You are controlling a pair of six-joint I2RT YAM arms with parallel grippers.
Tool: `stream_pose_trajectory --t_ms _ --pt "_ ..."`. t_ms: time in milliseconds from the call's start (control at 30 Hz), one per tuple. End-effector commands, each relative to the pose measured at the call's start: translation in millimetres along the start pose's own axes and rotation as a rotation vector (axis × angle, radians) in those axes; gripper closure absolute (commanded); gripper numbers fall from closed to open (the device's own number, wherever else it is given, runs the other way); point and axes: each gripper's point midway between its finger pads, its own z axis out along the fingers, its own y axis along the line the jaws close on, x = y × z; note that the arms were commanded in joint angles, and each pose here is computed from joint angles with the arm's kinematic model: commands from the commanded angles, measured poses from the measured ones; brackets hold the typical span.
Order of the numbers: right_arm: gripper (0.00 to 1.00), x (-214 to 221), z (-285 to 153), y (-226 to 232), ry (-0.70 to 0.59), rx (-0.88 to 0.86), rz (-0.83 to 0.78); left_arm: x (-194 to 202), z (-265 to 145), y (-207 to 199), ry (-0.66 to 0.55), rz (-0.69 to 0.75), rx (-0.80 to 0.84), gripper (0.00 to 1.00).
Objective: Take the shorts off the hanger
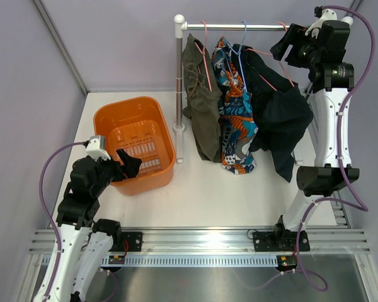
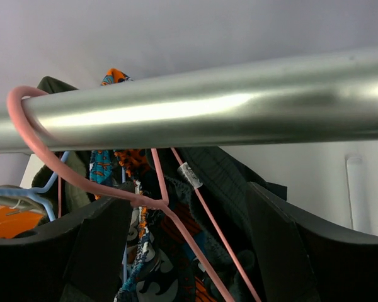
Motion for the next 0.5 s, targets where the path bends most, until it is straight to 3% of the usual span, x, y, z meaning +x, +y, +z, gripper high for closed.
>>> stream_pose_trajectory --t_ms 0,467 --pt "0.22 -24 -21 18 -0.075 -0.072 -0.052 -10 -1 -11 -0.042 0.026 0.055 0.01" --pt "0.35 -2 3 11 -0.054 -0.079 -0.047 -9 0 -10 -0.037 0.025 0.051 0.01"
